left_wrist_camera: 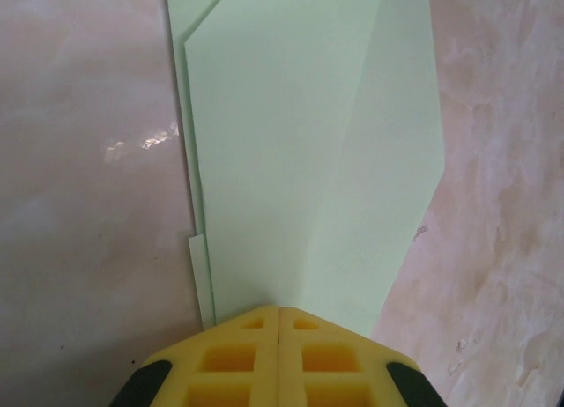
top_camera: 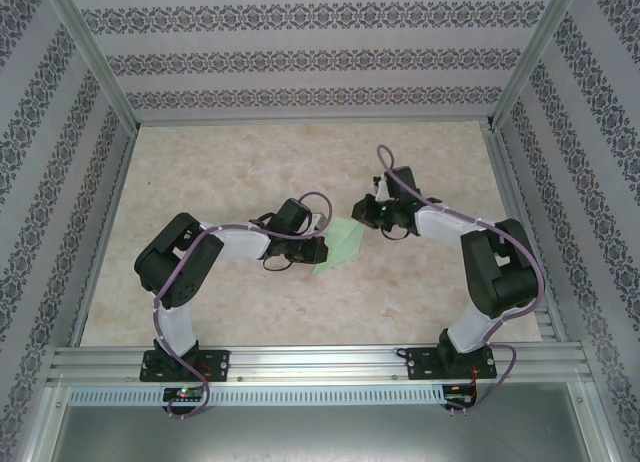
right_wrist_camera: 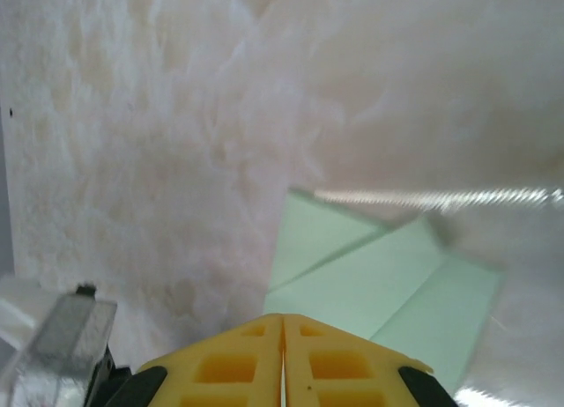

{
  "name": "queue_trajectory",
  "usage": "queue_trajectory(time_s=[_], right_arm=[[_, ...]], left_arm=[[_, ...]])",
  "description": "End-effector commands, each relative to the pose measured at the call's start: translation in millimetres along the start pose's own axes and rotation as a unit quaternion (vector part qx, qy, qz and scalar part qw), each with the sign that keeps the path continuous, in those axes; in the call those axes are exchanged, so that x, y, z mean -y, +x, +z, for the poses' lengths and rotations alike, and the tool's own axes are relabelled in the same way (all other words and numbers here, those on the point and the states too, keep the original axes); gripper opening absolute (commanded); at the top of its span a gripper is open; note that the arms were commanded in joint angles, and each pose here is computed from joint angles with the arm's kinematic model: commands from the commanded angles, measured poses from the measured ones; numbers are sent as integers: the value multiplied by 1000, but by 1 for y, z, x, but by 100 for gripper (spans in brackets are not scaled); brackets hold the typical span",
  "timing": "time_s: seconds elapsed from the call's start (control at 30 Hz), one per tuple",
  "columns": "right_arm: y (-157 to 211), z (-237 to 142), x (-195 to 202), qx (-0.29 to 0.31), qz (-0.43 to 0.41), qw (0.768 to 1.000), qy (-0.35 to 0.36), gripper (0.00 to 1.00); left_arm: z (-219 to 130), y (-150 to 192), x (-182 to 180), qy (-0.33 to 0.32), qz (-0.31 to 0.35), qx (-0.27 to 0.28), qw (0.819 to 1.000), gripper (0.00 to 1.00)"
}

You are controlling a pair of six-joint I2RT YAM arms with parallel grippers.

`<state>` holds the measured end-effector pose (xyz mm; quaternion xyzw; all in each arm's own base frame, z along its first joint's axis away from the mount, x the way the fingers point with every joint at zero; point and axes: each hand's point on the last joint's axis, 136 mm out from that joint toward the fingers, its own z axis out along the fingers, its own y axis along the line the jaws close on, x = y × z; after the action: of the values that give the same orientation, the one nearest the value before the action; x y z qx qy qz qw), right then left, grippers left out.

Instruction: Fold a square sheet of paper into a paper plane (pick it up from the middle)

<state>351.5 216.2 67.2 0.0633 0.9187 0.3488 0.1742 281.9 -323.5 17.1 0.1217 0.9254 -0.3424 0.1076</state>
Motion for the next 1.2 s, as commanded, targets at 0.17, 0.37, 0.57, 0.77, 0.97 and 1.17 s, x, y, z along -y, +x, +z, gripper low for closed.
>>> queue_trajectory(time_s=[0.17, 0.37, 0.57, 0.77, 0.97, 1.17], right_arm=[[46, 39, -13, -51, 29, 998, -34, 7], [57, 53, -16, -73, 34, 996, -43, 7], [67, 59, 0, -87, 39, 995, -18, 6], [78, 63, 22, -106, 44, 993, 20, 6], [86, 64, 41, -120, 50, 990, 49, 5], [88, 62, 50, -119, 54, 990, 59, 5]], left_arm=[[11, 61, -48, -84, -44, -90, 991, 2], [11, 59, -46, -84, -45, -88, 992, 2], [10, 57, -45, -83, -44, -85, 992, 2], [8, 50, -39, -78, -36, -80, 993, 2], [4, 35, -26, -65, -26, -63, 996, 3], [-5, 19, 1, -16, -8, -35, 999, 8]])
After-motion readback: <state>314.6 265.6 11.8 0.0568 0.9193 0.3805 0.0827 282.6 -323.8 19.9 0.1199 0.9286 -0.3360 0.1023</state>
